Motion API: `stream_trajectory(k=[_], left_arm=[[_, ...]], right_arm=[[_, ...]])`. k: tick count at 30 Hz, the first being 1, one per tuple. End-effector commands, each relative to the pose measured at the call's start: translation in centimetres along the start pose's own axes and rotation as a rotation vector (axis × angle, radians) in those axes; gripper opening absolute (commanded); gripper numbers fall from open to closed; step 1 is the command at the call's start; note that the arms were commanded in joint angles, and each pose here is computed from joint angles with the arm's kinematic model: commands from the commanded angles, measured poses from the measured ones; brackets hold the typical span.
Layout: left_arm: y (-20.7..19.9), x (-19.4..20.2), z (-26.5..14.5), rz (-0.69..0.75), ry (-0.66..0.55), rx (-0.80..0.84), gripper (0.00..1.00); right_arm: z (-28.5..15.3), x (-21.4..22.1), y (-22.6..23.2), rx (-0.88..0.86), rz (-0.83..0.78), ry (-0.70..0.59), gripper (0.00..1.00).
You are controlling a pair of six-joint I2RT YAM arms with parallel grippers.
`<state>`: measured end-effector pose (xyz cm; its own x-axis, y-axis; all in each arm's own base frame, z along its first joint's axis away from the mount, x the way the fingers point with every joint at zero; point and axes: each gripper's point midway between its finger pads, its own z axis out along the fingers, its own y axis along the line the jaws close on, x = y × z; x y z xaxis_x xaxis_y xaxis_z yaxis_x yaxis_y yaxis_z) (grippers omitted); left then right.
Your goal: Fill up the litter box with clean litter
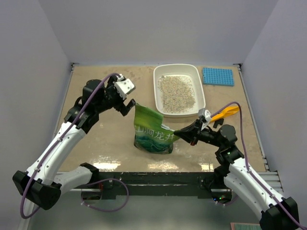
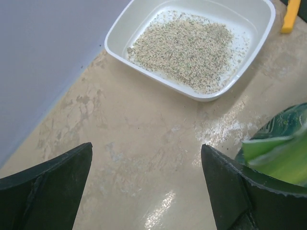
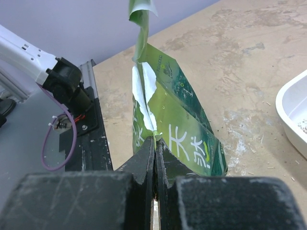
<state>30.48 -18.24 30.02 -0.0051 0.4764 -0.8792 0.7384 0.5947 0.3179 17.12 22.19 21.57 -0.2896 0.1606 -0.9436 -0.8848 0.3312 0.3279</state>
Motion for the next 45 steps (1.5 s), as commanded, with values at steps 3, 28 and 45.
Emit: stream_trajectory(k=[3,28,45], left_arm=[[2.5,-1.3,-1.1,-0.224,-0.137,-0.216,1.0],[-10.2,5.7,-5.5,-0.321,0.066,0.252,1.0],[-11.0,3.2,-2.1,-0.226,-0.12,0.367,1.0]], right_arm=[[0.1,-2.9,0.2,0.019,-0.081,-0.067,0.0],[-0.2,-5.6,-0.9,0.148,-0.074,-0.043,0.0],[-0.7,-4.6,0.0,0.11,-0.065,-0.067,0.0]])
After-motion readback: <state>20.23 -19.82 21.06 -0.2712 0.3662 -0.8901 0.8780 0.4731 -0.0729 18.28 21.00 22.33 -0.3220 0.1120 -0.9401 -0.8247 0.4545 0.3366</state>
